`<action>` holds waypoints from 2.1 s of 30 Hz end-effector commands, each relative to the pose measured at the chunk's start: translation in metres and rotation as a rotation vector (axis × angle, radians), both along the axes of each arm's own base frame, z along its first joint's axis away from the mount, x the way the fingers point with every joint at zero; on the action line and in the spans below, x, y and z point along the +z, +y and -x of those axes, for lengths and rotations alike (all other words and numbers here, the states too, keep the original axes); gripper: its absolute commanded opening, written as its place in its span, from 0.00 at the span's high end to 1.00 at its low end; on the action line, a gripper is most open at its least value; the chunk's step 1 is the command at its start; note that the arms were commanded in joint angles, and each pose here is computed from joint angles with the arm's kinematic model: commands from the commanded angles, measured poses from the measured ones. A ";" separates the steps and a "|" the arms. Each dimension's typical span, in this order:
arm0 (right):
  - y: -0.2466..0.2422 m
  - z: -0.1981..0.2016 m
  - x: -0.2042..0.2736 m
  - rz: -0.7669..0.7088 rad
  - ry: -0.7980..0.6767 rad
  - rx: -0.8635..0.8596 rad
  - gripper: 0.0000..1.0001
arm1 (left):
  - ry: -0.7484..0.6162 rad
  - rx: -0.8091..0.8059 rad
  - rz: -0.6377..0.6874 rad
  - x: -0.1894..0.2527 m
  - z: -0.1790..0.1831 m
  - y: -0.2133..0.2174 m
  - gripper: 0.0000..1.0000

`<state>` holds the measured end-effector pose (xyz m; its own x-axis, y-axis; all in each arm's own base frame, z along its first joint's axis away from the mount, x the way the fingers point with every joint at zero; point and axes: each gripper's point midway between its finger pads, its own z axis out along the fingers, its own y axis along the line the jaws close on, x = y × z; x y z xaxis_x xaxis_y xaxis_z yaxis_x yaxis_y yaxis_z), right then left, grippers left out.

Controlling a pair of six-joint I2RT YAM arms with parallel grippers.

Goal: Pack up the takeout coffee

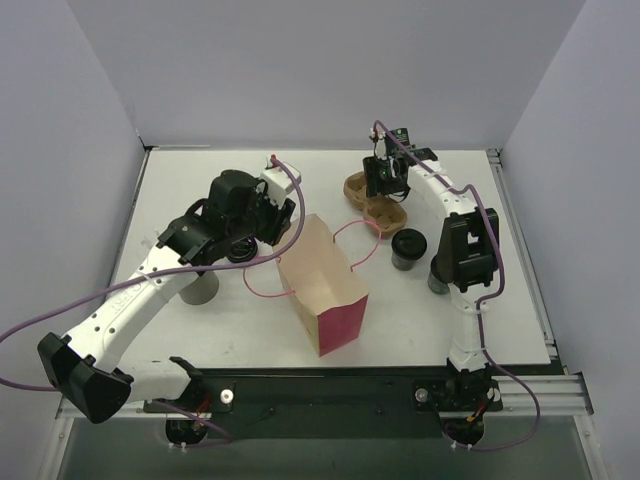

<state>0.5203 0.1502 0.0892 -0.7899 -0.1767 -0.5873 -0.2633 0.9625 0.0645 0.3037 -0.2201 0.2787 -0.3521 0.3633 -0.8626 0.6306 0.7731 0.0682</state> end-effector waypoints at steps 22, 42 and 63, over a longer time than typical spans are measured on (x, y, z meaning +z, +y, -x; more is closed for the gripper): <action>0.004 0.007 -0.005 0.060 -0.007 0.115 0.50 | -0.050 0.004 0.026 0.011 -0.001 0.002 0.45; 0.008 0.006 -0.015 0.047 0.016 0.114 0.52 | -0.054 0.003 0.023 0.012 -0.002 0.002 0.46; 0.008 -0.003 0.036 0.042 -0.073 0.095 0.64 | -0.050 0.003 0.021 0.009 -0.004 0.001 0.45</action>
<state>0.5149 0.1552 0.0740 -0.7698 -0.2957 -0.5657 -0.3685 0.9295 0.0155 0.3028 -0.2191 0.2727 -0.3553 0.3713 -0.8579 0.6324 0.7713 0.0719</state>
